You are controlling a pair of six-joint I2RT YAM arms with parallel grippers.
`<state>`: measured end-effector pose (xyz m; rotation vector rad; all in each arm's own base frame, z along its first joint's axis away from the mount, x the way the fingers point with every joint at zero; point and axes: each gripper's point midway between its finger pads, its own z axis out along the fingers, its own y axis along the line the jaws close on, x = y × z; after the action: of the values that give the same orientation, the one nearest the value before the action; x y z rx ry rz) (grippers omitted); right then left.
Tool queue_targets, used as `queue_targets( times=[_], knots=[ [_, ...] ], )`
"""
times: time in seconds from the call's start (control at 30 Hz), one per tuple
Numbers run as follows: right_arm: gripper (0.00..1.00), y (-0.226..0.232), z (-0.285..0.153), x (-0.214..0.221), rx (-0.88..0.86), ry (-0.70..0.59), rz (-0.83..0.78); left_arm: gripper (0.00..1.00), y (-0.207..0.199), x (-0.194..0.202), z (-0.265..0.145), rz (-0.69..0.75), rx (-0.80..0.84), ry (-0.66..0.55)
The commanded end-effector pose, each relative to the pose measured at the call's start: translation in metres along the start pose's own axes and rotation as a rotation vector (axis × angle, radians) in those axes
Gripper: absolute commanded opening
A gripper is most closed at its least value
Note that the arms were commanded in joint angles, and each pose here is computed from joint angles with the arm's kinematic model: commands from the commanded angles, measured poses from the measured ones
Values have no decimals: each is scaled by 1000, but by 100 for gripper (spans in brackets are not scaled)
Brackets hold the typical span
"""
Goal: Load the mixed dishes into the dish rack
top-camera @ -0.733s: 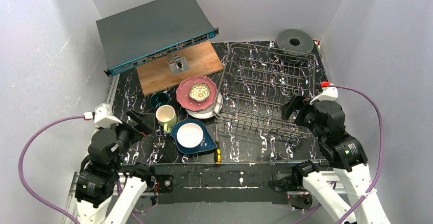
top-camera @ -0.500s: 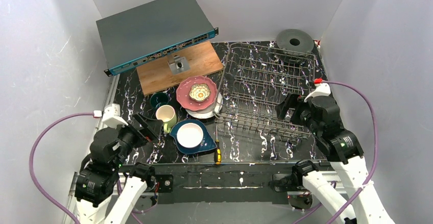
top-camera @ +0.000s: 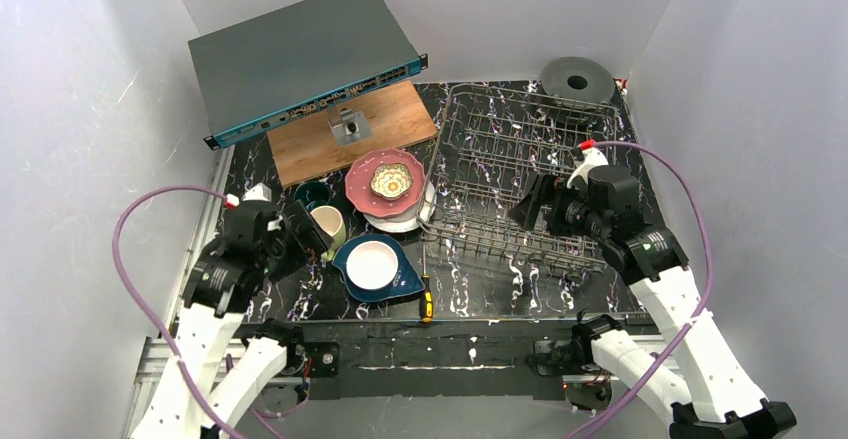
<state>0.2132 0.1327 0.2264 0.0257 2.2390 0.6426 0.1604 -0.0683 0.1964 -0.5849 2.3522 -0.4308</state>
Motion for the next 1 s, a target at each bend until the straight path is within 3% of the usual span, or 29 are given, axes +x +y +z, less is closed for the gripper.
queue_targets(
  times=[0.0, 0.3, 0.53, 0.67, 0.97],
  knots=[
    [100, 44, -9, -18, -199, -24, -5, 84, 14, -4, 19, -52, -134, 6],
    [100, 61, 0, 10, -336, 91, 61, 64, 20, -29, 65, 10, -263, -24],
    [100, 67, 8, 29, -372, 159, 59, 62, 30, -34, 94, 56, -327, 46],
    [100, 73, 14, 37, -390, 194, 65, 49, 39, -32, 113, 63, -319, 74],
    [100, 96, 22, 48, -426, 238, 50, 39, 51, -30, 137, 121, -341, 122]
  ],
)
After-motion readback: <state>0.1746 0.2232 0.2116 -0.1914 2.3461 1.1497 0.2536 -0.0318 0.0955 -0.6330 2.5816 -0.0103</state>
